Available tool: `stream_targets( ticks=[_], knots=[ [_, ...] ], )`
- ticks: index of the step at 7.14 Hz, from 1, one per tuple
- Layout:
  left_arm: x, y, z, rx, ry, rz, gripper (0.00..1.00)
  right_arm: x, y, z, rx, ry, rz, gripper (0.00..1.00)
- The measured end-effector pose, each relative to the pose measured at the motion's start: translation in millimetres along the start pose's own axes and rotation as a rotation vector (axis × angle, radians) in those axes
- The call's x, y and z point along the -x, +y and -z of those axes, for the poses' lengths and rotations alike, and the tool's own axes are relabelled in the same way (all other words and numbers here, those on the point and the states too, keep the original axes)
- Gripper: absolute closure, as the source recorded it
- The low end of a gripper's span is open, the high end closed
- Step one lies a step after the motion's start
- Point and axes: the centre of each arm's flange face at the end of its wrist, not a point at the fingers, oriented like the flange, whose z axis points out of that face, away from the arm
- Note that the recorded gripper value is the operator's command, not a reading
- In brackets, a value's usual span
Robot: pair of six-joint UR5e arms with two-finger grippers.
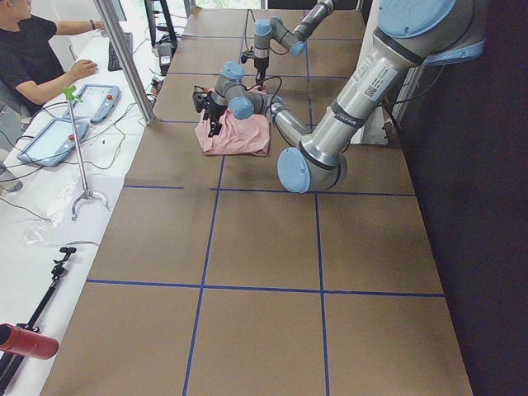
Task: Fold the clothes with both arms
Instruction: 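Move the right gripper to the folded bundle's corner nearest the robot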
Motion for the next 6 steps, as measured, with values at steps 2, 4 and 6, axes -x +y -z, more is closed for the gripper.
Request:
stream_targets(
  ticks=[2,4,6],
  knots=[
    [-1,0,2,0.0,0.004,0.0,0.0,2,23,24,0.022,-0.002,0.019,1.0],
    [3,1,3,-0.001,0.005,0.0,0.0,-8,88,39,0.08,-0.021,0.064,1.0],
    [15,2,7,-0.001,0.008,-0.001,0.0,5,196,44,0.19,-0.044,0.085,1.0]
  ],
)
